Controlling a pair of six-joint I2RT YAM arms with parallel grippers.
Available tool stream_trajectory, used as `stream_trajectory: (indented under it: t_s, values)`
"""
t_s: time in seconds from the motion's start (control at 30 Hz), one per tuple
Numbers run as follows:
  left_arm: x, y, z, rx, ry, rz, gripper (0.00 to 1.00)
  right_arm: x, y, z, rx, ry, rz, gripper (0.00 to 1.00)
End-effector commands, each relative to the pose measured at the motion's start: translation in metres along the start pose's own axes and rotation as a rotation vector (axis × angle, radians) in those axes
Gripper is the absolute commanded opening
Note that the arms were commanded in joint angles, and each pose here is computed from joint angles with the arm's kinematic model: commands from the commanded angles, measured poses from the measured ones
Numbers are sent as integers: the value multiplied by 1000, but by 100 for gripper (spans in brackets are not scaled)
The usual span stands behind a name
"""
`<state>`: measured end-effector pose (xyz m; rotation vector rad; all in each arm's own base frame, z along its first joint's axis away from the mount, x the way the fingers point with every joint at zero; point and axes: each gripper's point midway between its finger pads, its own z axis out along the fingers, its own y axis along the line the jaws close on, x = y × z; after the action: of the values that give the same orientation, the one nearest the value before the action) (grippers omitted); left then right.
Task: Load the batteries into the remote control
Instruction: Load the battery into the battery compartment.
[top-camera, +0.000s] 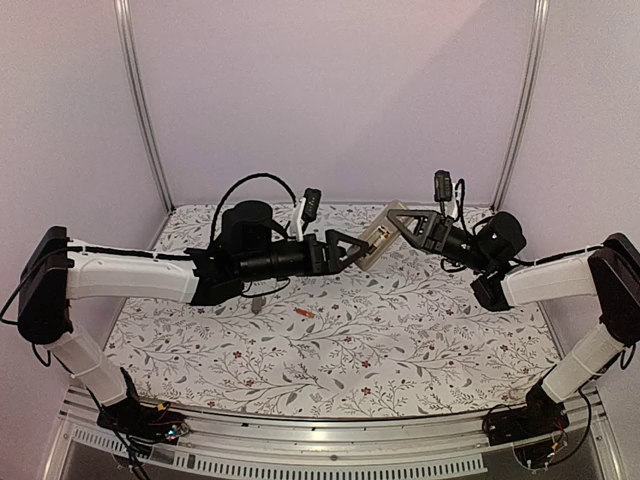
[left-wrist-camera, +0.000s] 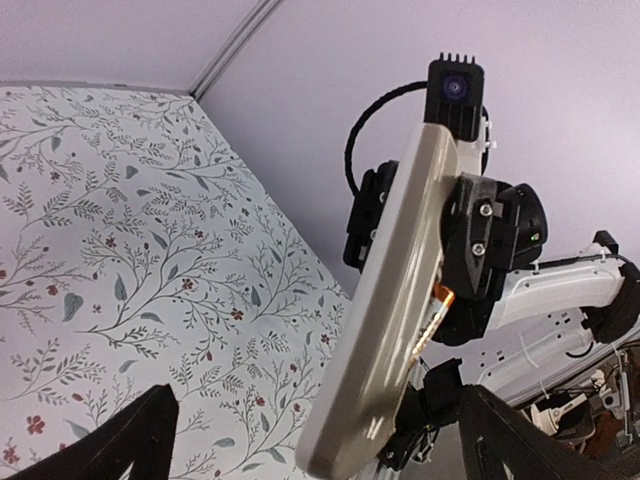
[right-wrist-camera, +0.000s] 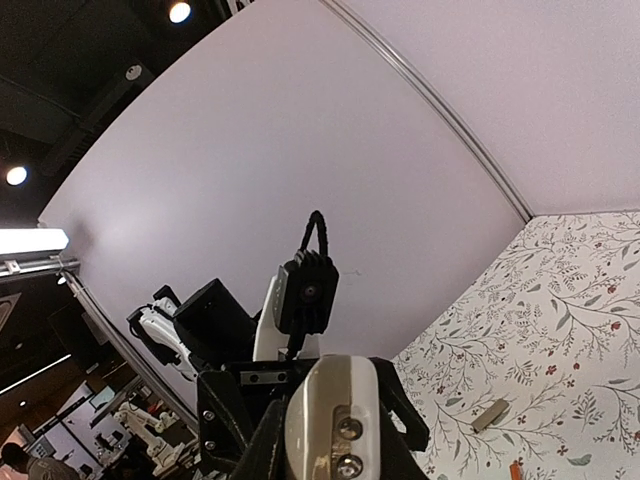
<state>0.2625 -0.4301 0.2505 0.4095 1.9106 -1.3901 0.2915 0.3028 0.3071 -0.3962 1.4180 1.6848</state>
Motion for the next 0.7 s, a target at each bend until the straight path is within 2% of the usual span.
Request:
stream_trajectory:
  t_s: [0.0,0.17,0.47,0.67]
  values:
    - [-23,-18,3,10,-172,-76,99,-12,2,1,4,-69,-22,0]
    - [-22,-23,12,42,-208,-104,99,-14,1,1,12,-83,-24,0]
    - [-28,-24,27,39,-237,-153,91,-13,0,0,36,-107,-44,0]
    - [-33,-30,33,52,-242,-153,89,-10,-3,1,53,-111,-53,0]
